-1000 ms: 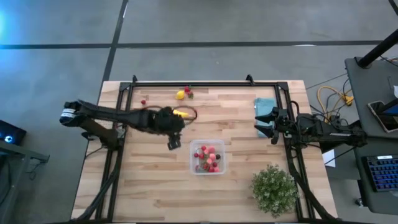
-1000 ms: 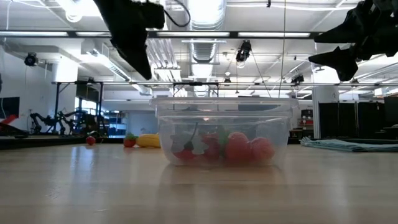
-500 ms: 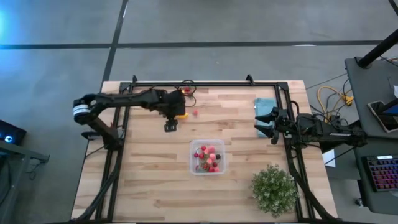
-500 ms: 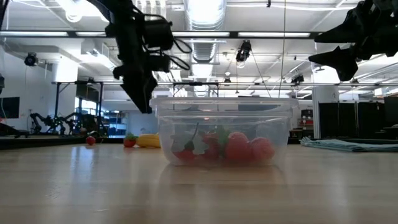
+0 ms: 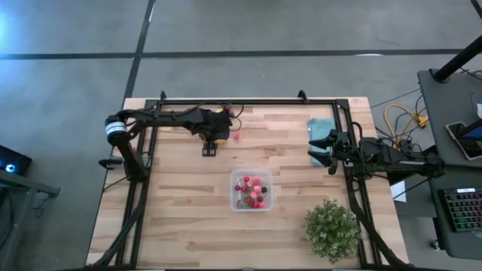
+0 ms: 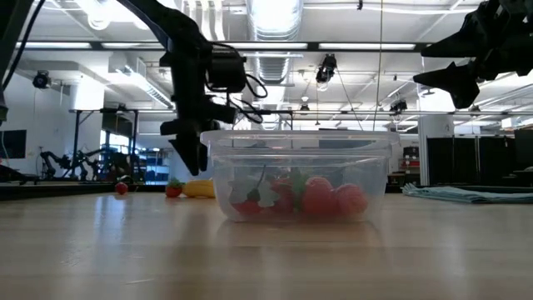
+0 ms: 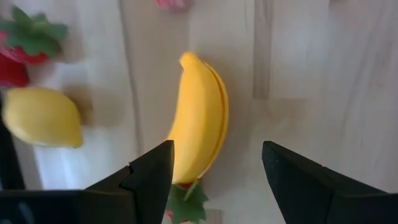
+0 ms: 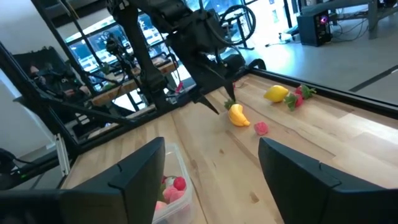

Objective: Pick and placing Produce into tupperware
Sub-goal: Put the yellow banana into the transparent bin

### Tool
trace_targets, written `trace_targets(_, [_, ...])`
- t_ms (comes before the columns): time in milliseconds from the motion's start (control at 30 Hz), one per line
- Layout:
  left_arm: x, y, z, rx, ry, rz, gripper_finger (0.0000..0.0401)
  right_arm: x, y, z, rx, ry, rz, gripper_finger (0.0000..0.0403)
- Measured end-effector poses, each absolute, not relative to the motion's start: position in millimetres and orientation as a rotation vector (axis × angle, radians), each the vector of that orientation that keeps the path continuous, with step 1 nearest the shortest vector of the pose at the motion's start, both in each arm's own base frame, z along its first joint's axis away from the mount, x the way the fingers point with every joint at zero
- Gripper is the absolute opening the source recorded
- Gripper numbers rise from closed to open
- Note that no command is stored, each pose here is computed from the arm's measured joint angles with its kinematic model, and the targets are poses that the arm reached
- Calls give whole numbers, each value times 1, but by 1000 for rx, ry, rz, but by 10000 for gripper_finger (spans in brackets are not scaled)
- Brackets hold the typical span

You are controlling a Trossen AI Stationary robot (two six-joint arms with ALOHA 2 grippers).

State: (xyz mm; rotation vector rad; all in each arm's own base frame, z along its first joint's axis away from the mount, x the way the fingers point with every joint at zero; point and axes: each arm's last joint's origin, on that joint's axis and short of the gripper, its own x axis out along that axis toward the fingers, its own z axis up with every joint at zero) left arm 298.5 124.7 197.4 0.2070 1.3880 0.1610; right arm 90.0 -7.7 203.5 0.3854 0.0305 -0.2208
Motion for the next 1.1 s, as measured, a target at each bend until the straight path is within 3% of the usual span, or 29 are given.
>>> trace_targets(533, [294,160,179,139,1406,129,228,90,-8,203,385,31,-221,249])
trace_targets(1100, [299,164,158,118,1450,75,228,90,-8,203,385,30,-221,248])
